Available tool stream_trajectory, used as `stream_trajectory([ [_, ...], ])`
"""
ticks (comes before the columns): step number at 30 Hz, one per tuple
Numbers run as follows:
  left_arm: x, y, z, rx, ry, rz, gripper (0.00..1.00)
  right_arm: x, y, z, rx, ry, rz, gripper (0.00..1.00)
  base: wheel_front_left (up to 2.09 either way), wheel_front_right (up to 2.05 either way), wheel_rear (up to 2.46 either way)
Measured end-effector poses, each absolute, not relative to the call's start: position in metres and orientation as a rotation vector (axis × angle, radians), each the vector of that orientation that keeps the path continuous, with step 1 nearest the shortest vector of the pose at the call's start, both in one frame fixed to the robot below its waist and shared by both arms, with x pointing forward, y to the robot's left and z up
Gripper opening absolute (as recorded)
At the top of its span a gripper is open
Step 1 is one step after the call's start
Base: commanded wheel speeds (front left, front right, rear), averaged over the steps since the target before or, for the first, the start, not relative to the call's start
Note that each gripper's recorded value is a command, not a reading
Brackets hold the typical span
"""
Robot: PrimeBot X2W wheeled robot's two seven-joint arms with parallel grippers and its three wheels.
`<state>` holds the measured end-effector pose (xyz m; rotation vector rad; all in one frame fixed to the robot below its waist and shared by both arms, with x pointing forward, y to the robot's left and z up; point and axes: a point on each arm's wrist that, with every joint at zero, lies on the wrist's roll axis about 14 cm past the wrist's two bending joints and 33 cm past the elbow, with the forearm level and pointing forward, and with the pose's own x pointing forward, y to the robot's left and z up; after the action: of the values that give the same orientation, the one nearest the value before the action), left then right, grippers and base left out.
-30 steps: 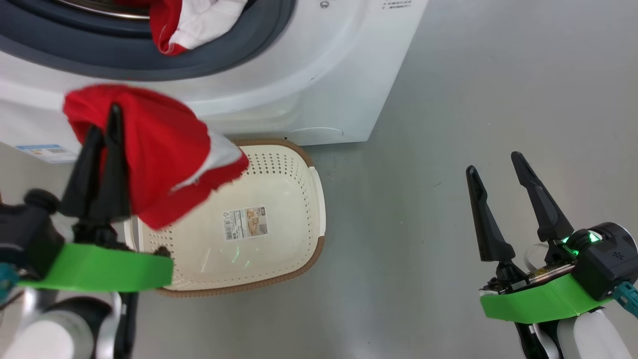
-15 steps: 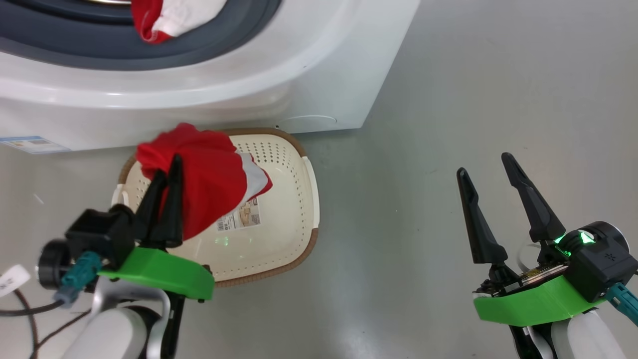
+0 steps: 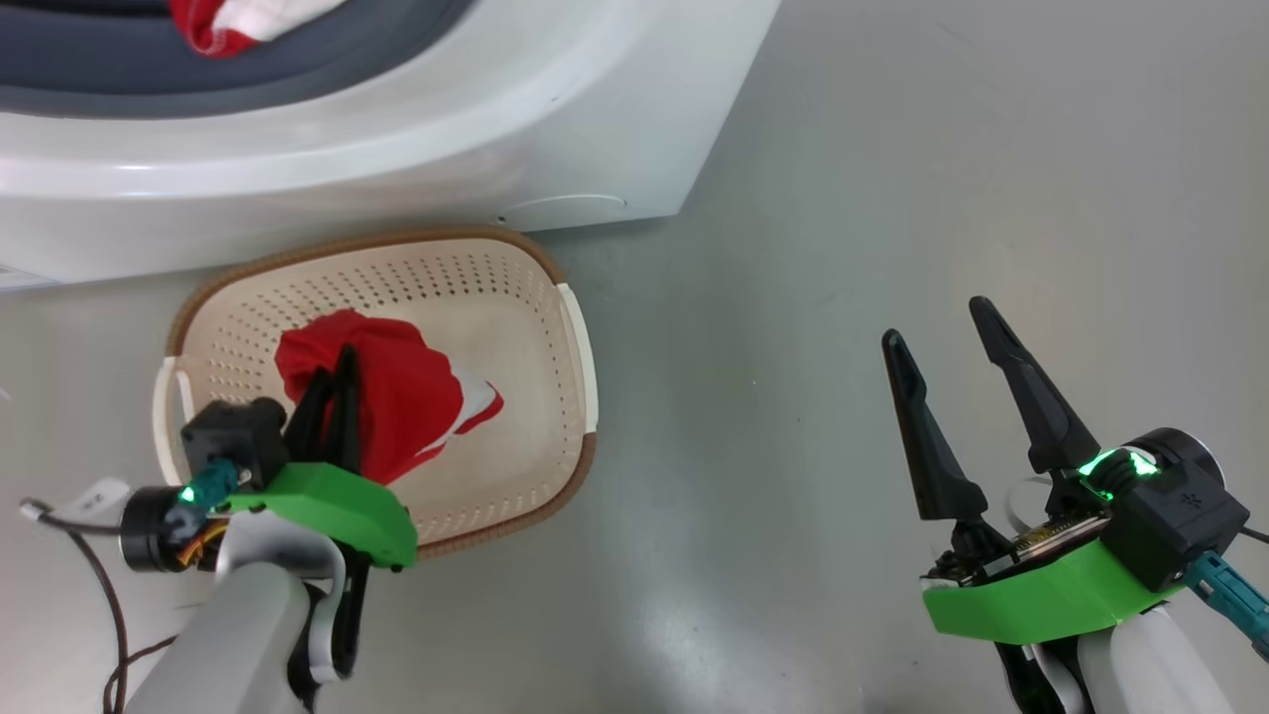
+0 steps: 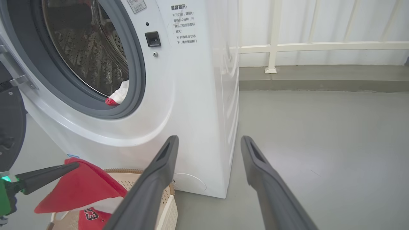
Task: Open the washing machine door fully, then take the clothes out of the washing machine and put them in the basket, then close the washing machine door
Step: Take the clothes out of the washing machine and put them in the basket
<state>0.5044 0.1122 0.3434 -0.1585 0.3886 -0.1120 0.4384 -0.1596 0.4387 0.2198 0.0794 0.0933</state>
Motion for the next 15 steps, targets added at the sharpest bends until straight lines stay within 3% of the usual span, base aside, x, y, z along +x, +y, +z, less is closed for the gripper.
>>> stream_trajectory([
  [15, 0.514, 0.094, 0.251, -0.138, 0.612, -0.121, 0.0, 0.447, -0.169, 0.417, 0.205, 0.115, 0.069, 1.0, 0.0, 0.0, 0.0],
])
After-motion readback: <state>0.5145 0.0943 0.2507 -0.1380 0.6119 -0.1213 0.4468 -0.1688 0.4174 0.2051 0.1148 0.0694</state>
